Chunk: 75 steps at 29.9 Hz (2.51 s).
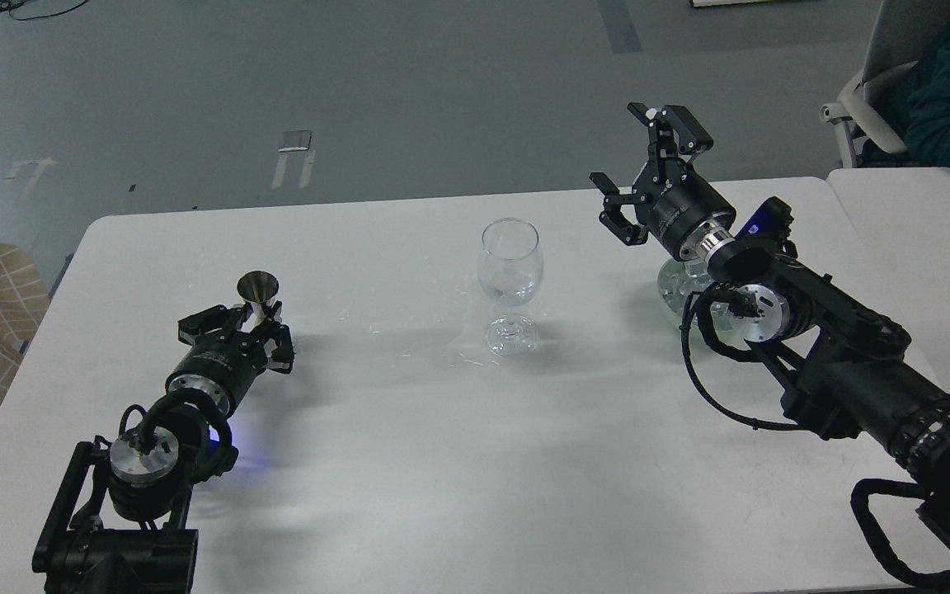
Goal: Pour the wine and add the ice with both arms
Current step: 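Set the jigger on the table and open the left gripper, then retract the left gripper and move the right gripper toward the ice bowl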
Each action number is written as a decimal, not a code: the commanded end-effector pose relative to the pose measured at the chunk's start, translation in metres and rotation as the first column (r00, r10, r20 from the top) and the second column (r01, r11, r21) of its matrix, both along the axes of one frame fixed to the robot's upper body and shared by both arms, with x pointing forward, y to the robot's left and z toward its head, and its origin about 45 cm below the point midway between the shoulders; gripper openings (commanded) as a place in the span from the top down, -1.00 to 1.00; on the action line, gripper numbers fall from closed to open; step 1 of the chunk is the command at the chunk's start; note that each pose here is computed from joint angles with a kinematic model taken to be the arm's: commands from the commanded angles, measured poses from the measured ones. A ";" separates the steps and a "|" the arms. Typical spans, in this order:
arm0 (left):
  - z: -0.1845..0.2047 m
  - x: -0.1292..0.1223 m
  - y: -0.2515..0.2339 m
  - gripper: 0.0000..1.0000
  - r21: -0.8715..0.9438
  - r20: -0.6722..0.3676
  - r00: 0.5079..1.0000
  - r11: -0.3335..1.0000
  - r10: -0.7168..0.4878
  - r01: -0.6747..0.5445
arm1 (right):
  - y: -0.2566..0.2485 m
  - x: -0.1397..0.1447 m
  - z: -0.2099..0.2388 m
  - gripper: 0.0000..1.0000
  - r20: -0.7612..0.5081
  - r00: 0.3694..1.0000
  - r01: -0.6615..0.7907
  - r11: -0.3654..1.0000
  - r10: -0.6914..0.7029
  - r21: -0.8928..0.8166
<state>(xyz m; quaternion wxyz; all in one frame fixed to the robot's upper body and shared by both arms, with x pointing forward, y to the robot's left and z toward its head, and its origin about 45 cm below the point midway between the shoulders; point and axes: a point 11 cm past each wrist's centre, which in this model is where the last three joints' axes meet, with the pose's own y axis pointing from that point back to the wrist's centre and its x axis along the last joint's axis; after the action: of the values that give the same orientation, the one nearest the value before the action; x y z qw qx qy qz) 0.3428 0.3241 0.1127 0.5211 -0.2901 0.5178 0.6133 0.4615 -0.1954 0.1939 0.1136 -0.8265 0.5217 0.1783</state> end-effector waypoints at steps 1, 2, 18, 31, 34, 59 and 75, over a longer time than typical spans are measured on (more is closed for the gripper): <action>0.001 0.001 0.000 0.12 0.000 0.002 1.000 1.000 0.001 -0.001 | 0.001 0.000 0.000 -1.00 0.000 1.000 -0.001 1.000 0.001 0.000; 0.000 0.000 0.000 0.10 0.000 0.001 1.000 1.000 0.001 -0.001 | 0.000 0.000 0.000 -1.00 0.000 1.000 0.000 1.000 0.000 0.000; -0.003 0.000 0.000 -0.94 -0.001 -0.010 1.000 1.000 0.002 -0.002 | 0.002 0.000 0.000 -1.00 -0.001 1.000 -0.003 1.000 0.003 0.001; -0.007 -0.007 -0.001 -0.95 -0.037 -0.016 1.000 0.999 -0.002 0.002 | 0.002 -0.001 -0.002 -1.00 -0.004 1.000 -0.006 1.000 0.006 -0.003; -0.014 -0.020 0.000 -0.95 -0.043 -0.038 0.999 0.999 -0.010 0.008 | 0.001 -0.001 -0.002 -1.00 -0.004 1.000 -0.003 1.000 0.003 -0.004; 0.026 -0.046 0.101 -0.95 0.186 0.137 0.990 0.982 -0.038 0.012 | -0.010 0.001 0.001 -1.00 0.004 1.000 0.008 1.000 -0.008 -0.017; 0.120 0.002 0.171 -0.95 0.673 0.278 0.939 0.738 -0.201 -0.041 | -0.049 0.001 0.033 -1.00 0.087 0.995 -0.034 0.980 0.052 -0.194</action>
<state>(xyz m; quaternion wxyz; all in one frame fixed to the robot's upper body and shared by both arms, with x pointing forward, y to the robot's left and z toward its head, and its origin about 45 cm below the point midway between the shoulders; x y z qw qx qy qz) 0.3246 0.4971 0.2148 0.6819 -0.1854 0.2266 0.6703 0.4638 -0.2318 0.2167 0.0732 -0.8437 0.5185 0.1186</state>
